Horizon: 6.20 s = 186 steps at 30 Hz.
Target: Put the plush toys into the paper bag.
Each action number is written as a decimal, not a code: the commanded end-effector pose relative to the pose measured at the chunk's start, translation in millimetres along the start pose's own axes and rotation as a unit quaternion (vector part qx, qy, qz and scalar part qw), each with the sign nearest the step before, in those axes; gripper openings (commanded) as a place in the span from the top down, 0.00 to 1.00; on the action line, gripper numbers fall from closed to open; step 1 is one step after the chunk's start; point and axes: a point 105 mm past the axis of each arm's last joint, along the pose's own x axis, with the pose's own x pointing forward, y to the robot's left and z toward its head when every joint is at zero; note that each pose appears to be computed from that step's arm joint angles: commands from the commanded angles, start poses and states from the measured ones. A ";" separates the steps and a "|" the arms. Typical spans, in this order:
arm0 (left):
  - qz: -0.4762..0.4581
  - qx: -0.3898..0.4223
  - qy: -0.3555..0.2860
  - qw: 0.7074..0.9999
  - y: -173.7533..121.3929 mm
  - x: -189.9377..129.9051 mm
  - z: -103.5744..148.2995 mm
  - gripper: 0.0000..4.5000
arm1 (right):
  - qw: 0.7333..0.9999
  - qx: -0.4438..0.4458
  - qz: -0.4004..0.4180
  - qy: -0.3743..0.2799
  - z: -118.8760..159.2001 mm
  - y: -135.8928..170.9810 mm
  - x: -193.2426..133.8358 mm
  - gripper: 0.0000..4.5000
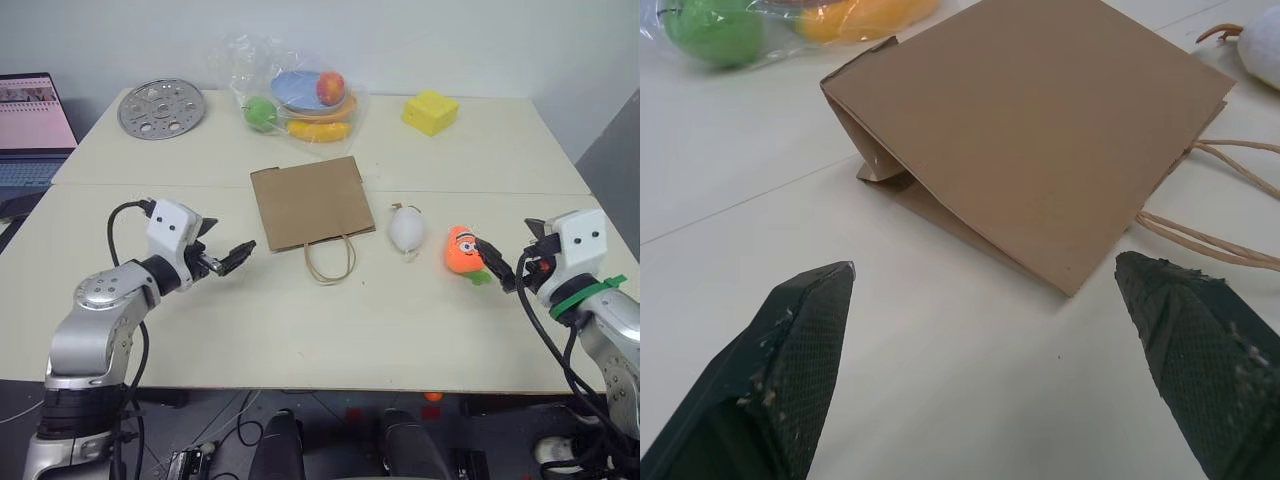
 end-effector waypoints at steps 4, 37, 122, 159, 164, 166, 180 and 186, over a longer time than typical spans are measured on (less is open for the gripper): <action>-0.033 -0.003 -0.039 0.999 -1.2 0.5 25.2 0.01 | 0.998 -0.017 -0.044 -0.034 11.9 -10.1 3.5 0.00; -0.316 0.274 -0.044 0.907 -81.9 20.5 7.9 0.01 | 0.958 -0.049 0.276 -0.059 46.6 57.5 -0.2 0.00; -0.331 -0.039 -0.191 0.923 -55.7 50.1 132.2 1.00 | 0.976 0.050 0.207 0.039 -27.7 216.7 155.4 0.99; -0.194 -0.016 -0.301 0.933 -21.8 50.3 172.6 1.00 | 0.961 0.114 0.251 -0.005 14.1 225.2 145.8 0.99; -0.207 -0.005 -0.295 0.933 -25.9 50.2 171.4 1.00 | 0.961 0.110 0.250 -0.042 34.8 214.7 141.2 0.86; -0.213 0.001 -0.290 0.933 -28.5 50.9 169.1 1.00 | 0.961 0.116 0.244 -0.064 49.2 204.4 136.0 0.71; -0.221 0.000 -0.274 0.936 -31.9 51.5 158.5 1.00 | 0.994 0.035 0.069 -0.082 67.2 70.9 43.5 0.01; -0.224 0.000 -0.270 0.936 -31.3 51.1 156.9 1.00 | 0.996 0.042 -0.077 0.013 10.9 23.5 17.7 0.01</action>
